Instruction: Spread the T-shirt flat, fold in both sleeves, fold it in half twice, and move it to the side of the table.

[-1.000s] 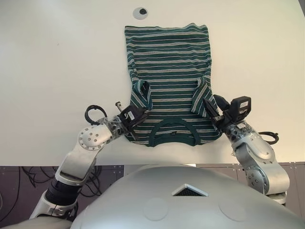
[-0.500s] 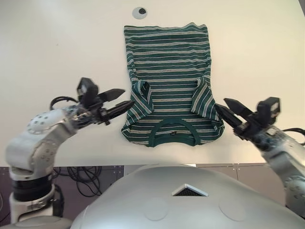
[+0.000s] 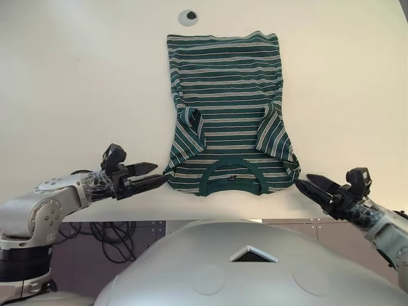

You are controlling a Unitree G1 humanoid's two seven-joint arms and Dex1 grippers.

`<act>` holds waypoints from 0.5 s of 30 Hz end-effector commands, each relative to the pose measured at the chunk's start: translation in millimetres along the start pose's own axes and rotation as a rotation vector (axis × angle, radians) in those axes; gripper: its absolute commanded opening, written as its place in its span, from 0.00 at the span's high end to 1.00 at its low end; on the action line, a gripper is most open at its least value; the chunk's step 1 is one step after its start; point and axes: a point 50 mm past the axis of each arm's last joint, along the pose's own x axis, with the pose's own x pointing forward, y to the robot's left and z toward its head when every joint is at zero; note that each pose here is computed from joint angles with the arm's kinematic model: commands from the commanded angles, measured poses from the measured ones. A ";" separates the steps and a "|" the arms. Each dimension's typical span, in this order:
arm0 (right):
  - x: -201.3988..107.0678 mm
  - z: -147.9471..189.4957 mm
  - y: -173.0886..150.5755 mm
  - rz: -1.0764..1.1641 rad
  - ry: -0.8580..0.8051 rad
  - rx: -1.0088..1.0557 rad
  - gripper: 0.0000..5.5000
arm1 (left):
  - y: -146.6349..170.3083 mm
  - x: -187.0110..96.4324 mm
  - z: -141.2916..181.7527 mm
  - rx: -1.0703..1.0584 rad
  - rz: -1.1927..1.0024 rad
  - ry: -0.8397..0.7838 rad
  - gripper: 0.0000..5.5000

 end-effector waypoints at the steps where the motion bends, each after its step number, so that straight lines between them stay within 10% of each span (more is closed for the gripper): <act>1: 9.4 -5.6 -0.6 -0.004 0.045 0.012 0.44 | -1.4 7.4 -7.7 -0.037 -0.002 0.036 0.33; 15: 21.1 -12.7 5.0 0.028 0.067 0.028 0.91 | 1.4 17.1 -16.9 -0.071 0.040 0.045 0.75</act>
